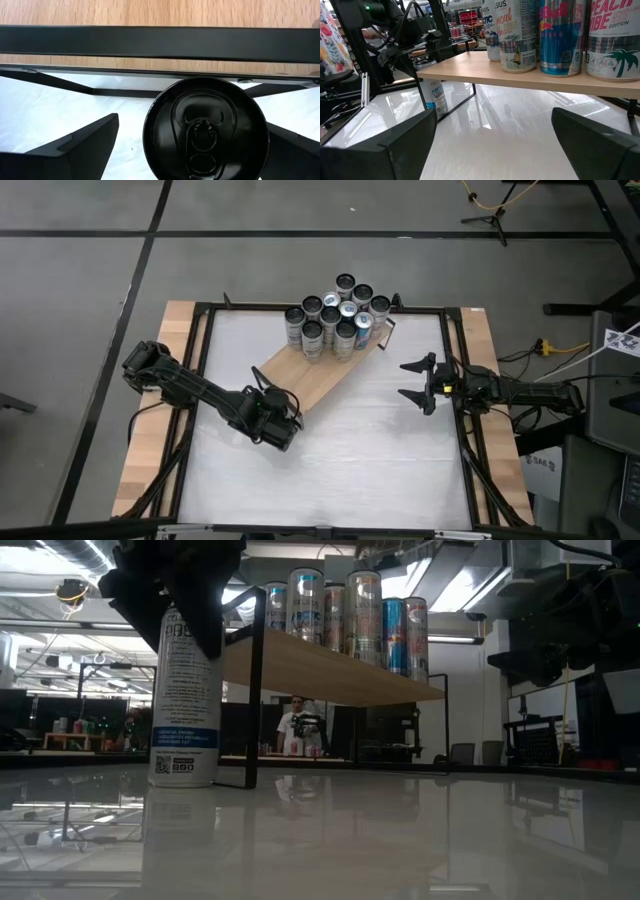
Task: Place canned beverage on shelf
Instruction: Put the white-blue soda can on the shelf aligned with the other white-blue soda cans
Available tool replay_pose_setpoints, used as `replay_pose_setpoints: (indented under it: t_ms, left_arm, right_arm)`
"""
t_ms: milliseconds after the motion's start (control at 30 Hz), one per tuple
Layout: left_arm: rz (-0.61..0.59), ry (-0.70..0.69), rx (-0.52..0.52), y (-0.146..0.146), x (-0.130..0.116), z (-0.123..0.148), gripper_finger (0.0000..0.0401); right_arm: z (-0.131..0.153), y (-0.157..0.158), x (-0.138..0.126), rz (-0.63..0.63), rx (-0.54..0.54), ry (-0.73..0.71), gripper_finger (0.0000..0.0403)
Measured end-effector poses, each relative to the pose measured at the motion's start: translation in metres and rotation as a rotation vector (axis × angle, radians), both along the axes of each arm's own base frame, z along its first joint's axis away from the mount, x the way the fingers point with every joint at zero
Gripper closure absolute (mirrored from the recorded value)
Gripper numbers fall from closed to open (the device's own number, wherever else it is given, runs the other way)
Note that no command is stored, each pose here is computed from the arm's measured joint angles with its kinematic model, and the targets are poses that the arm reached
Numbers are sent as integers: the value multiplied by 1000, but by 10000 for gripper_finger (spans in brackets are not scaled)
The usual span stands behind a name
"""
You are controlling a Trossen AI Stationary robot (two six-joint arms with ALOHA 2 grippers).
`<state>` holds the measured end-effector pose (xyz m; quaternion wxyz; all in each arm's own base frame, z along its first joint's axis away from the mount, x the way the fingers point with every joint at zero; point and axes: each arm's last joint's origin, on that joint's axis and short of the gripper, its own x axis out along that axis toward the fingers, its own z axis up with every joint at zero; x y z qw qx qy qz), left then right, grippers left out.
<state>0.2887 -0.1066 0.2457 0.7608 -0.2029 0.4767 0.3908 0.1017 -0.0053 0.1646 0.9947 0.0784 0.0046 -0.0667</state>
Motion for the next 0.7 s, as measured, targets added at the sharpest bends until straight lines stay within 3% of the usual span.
replay_pose_setpoints:
  t_ms: [300,700]
  left_arm:
    - [-2,-1,-23,-1,1,0,19]
    - [-4,-5,-32,-1,1,0,116]
  right_arm:
    - [0,0,0,0,0,0,15]
    - [0,0,0,0,0,0,15]
